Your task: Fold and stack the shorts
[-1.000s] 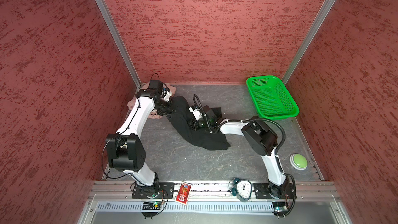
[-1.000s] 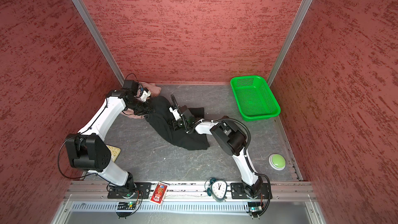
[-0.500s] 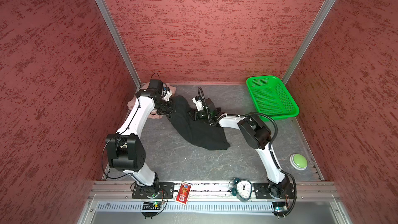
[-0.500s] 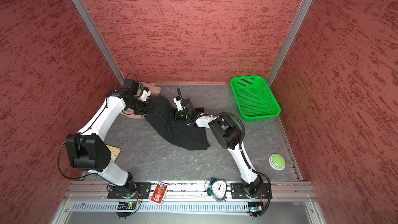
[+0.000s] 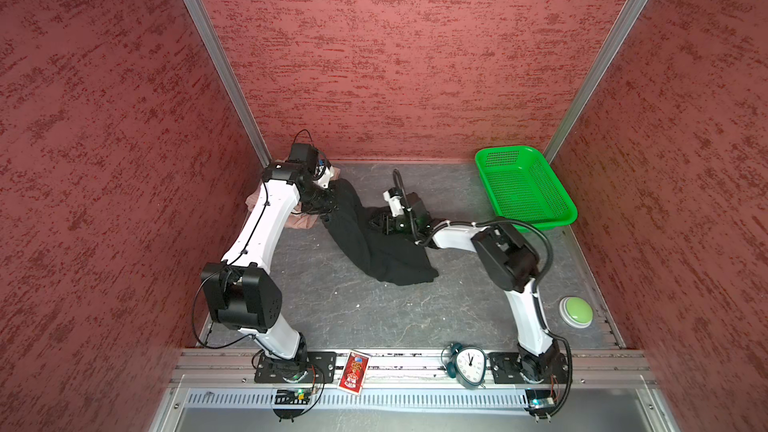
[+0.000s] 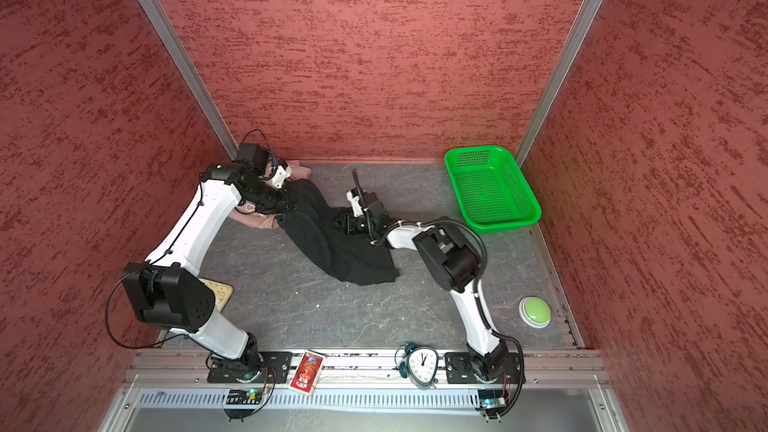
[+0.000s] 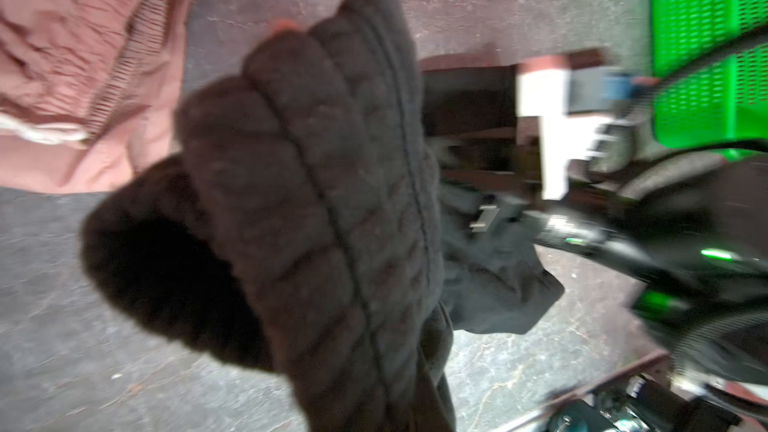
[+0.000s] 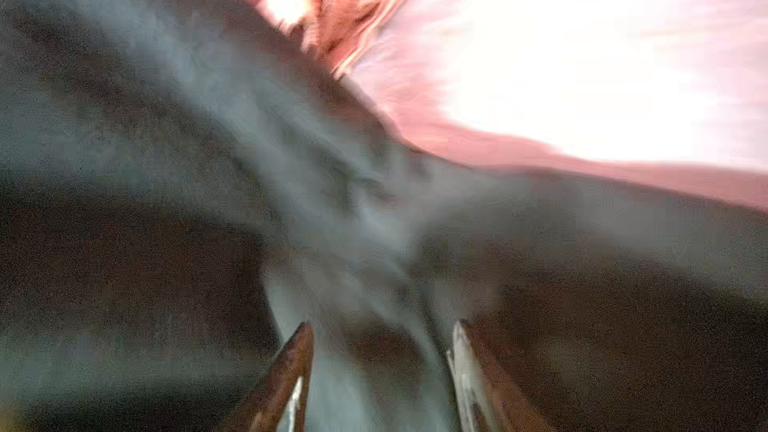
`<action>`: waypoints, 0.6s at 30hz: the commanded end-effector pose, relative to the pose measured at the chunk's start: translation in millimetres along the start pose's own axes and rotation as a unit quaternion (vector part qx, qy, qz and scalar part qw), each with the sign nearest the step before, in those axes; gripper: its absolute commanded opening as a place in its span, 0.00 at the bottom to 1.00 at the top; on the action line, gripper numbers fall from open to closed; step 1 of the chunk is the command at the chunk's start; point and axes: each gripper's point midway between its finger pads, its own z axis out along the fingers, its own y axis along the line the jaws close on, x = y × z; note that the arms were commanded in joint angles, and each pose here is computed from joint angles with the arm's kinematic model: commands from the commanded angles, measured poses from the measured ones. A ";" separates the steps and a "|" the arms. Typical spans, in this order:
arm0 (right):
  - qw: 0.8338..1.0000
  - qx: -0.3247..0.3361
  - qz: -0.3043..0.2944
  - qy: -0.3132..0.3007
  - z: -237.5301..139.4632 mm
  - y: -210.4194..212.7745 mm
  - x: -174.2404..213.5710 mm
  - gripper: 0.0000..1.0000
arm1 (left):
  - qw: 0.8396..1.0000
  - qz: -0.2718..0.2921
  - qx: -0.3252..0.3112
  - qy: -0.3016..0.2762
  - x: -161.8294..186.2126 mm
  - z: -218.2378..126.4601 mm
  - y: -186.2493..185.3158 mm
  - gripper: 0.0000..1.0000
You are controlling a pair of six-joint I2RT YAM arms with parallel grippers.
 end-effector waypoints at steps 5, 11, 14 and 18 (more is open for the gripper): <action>0.985 0.172 -0.003 0.027 -100.5 -57.8 43.0 0.56 | 0.998 0.034 -0.047 0.028 -0.2 -0.1 -3.7 0.06; 0.983 0.169 0.035 0.058 -115.0 -62.8 79.1 0.38 | 0.992 0.066 -0.071 0.077 7.7 21.3 -32.9 0.06; 0.982 0.172 0.038 0.061 -109.8 -67.7 85.3 0.28 | 0.989 0.082 -0.077 0.091 11.8 29.8 -48.2 0.06; 0.981 0.177 0.039 0.068 -99.2 -76.5 92.9 0.23 | 0.988 0.095 -0.069 0.101 16.2 39.8 -73.7 0.06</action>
